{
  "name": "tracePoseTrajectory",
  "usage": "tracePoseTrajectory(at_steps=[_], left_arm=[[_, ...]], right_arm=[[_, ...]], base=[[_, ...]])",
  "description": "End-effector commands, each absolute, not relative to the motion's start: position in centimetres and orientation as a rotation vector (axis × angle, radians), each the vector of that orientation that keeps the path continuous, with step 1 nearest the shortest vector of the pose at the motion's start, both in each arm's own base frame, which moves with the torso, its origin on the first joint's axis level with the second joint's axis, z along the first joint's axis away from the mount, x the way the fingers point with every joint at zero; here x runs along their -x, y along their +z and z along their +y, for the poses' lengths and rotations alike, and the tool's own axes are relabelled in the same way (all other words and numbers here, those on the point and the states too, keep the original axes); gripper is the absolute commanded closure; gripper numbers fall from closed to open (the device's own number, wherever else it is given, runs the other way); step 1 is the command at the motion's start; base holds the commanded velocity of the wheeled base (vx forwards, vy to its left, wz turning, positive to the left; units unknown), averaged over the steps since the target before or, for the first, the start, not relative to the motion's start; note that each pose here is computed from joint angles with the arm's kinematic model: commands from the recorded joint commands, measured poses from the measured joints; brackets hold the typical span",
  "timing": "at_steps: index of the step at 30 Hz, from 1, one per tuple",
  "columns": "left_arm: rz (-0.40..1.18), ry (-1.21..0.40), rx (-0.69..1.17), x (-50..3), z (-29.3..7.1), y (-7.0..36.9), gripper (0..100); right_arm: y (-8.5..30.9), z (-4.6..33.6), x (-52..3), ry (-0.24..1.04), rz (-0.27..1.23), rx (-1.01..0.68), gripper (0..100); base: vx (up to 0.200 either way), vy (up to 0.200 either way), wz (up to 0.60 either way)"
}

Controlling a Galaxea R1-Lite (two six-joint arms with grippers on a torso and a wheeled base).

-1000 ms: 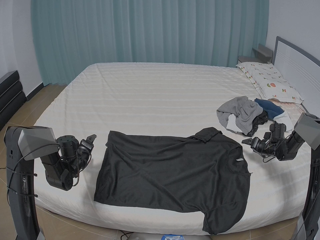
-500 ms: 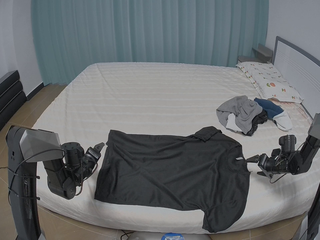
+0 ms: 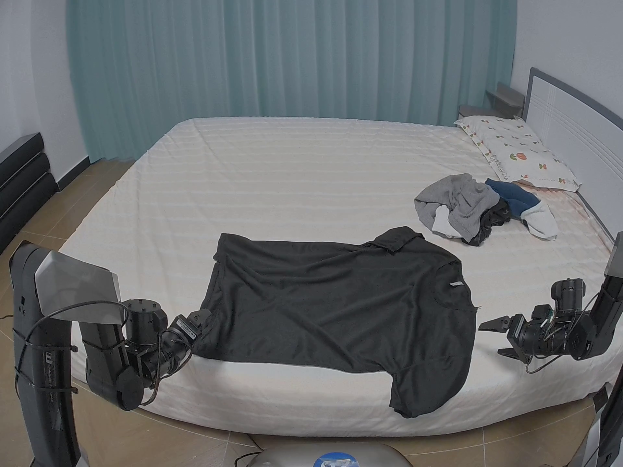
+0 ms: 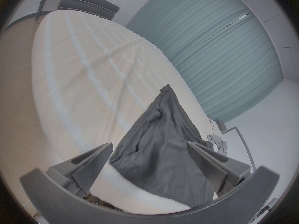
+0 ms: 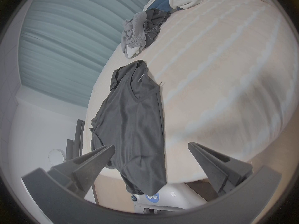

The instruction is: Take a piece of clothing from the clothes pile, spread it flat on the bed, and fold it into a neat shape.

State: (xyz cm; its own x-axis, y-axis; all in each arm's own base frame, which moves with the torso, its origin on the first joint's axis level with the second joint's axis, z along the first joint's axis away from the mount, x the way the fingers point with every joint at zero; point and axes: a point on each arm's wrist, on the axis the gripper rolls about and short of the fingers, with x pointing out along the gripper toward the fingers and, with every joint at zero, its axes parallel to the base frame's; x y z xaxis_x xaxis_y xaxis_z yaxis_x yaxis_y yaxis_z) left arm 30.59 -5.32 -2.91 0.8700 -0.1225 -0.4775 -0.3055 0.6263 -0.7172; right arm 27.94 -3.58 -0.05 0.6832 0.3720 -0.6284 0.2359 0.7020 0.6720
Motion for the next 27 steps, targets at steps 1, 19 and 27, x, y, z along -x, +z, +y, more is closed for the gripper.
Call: tracePoseTrajectory(at_steps=[1, 19, 27], left_arm=[[0.549, 0.122, 0.887, -30.0, -5.4, -3.3, 0], [0.538, 0.082, 0.825, -31.6, -6.4, -4.3, 0], [0.544, 0.088, 0.776, -31.6, -6.7, -4.9, 0]], right_arm=[[-1.0, -3.0, -27.1, 0.091, 0.872, -0.813, 0], [-1.0, -2.2, -27.2, 0.127, 0.843, -0.792, 0], [-1.1, -1.8, -27.5, 0.106, 0.834, -0.767, 0]], base=[[0.000, 0.000, 0.00], [0.000, 0.000, 0.00], [0.000, 0.000, 0.00]])
